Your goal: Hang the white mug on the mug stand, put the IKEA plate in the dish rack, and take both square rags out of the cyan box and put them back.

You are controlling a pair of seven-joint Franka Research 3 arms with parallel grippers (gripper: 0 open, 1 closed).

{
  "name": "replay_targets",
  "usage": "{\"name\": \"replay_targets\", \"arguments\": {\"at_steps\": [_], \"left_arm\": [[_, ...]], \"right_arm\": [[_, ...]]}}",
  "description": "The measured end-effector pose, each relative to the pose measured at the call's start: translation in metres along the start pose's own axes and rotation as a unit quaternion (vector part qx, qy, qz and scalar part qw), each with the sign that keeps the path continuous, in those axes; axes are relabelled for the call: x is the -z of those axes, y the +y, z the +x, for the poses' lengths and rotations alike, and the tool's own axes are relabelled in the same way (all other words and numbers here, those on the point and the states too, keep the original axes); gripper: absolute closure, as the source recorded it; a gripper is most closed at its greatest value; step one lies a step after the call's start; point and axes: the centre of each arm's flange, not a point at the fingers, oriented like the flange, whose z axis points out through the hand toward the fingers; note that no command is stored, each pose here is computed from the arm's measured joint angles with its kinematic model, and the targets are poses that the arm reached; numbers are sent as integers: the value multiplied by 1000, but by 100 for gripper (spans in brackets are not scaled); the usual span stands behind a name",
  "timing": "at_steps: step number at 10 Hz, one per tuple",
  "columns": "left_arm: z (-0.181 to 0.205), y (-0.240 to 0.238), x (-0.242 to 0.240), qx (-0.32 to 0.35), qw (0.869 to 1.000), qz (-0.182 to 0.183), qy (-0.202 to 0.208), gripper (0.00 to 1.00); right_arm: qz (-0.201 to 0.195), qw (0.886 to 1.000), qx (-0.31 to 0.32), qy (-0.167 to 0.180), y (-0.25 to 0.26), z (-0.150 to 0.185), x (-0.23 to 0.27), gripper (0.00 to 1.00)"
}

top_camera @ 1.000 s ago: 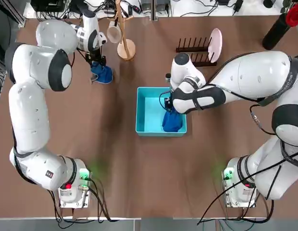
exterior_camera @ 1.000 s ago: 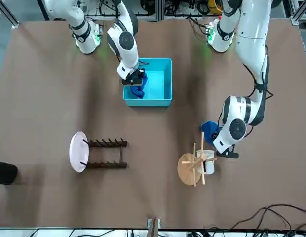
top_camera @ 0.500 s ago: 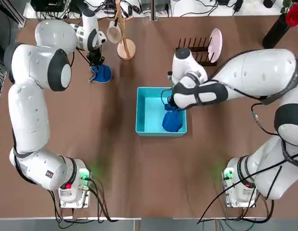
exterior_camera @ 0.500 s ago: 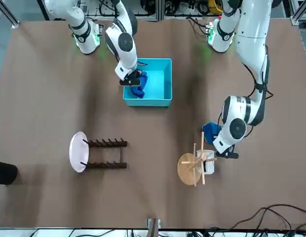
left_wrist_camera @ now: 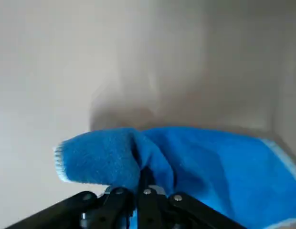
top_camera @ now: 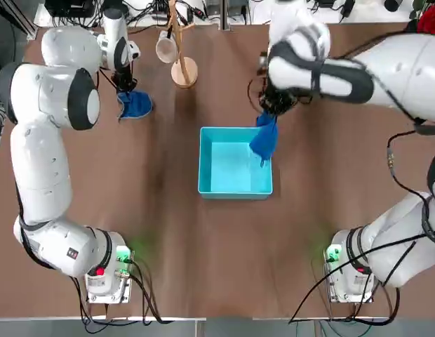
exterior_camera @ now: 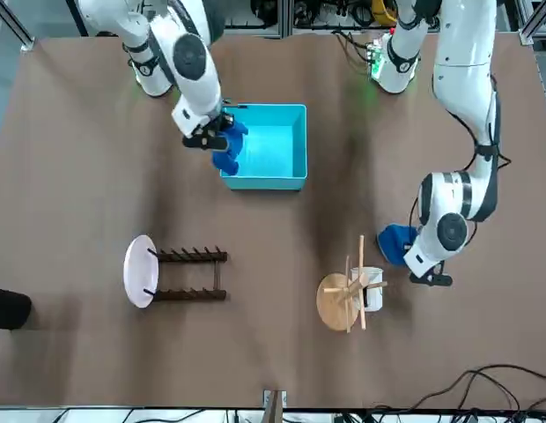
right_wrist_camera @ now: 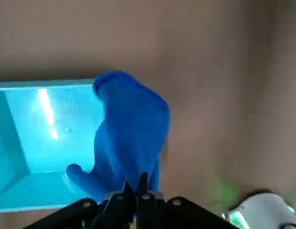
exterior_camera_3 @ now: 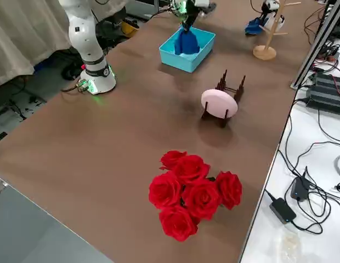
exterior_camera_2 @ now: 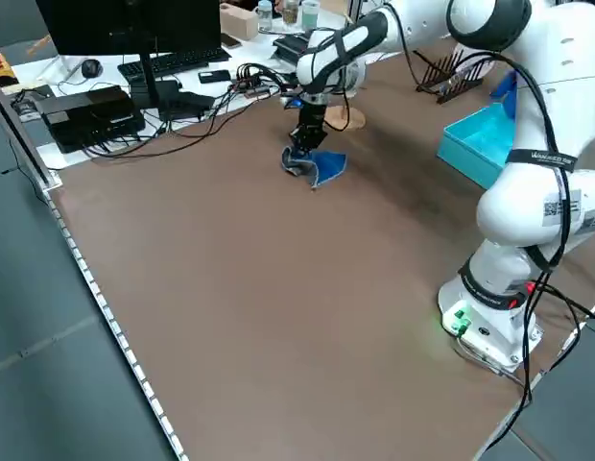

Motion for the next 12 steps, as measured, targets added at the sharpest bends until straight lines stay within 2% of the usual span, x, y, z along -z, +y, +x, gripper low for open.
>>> {"name": "replay_targets", "arguments": {"at_steps": [2,4,6,8,9,10,12], "left_arm": [[-10,-54,-8,-7,1000,20,3,95],[-32,-109,-29,-17,998,47,25,96],[-66,-166,-57,-39,995,75,47,96],[-90,-212,-80,-66,993,85,43,96],[-91,-217,-78,-69,993,87,47,96],[-81,-201,-67,-70,992,84,62,96],[-62,-118,-39,-65,992,47,97,96]], "right_arm": [[0,1000,19,-16,39,2,43,96],[11,999,28,-24,88,14,61,96],[18,999,41,-21,130,40,53,96],[28,998,51,-11,179,70,24,96],[27,998,51,-6,201,81,-1,96],[23,998,52,0,218,88,-28,96],[16,998,59,20,248,95,-71,96]]}}
